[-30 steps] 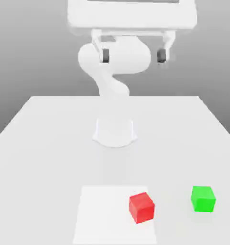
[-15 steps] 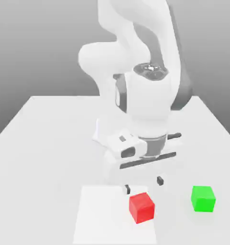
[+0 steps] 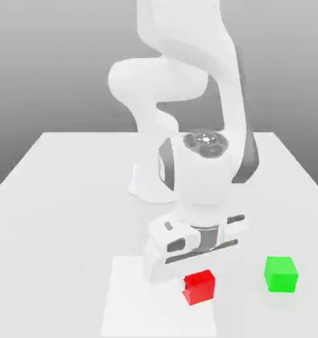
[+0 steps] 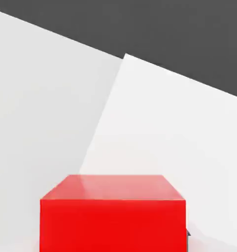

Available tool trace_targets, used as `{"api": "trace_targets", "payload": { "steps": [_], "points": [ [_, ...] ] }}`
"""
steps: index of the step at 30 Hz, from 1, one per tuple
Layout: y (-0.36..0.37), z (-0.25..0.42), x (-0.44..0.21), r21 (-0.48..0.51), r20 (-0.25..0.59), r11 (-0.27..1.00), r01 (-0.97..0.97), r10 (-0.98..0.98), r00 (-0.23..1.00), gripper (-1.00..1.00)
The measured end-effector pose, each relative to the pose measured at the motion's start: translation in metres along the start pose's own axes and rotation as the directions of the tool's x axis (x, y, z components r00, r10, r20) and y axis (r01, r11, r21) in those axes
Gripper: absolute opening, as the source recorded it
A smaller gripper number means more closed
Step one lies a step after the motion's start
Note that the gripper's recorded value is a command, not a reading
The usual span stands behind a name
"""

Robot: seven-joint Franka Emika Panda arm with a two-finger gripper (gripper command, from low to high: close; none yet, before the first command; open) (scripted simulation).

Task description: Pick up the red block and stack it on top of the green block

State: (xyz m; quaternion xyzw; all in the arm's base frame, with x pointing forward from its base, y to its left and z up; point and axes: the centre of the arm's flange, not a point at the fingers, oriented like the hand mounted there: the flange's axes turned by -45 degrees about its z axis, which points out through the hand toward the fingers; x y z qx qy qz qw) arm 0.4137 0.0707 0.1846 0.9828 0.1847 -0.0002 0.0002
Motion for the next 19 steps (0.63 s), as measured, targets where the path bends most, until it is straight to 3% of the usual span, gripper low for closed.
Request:
{"api": "trace_targets", "payload": {
  "steps": [3,10,15,16,19],
  "points": [
    [-0.022,-0.026,0.005,0.002,0.0,1.0,0.02,-0.02,1.0,-1.0],
    [-0.175,-0.057,0.019,0.003,0.0,0.988,0.154,-0.154,0.988,-1.0],
    [-0.184,-0.015,0.022,0.0,-0.001,0.99,0.138,-0.138,0.99,-1.0],
    [-0.184,-0.004,0.021,0.0,-0.001,0.99,0.138,-0.138,0.99,1.0],
    [-0.184,-0.004,0.021,0.0,-0.001,0.99,0.138,-0.138,0.99,1.0]
  ]
}}
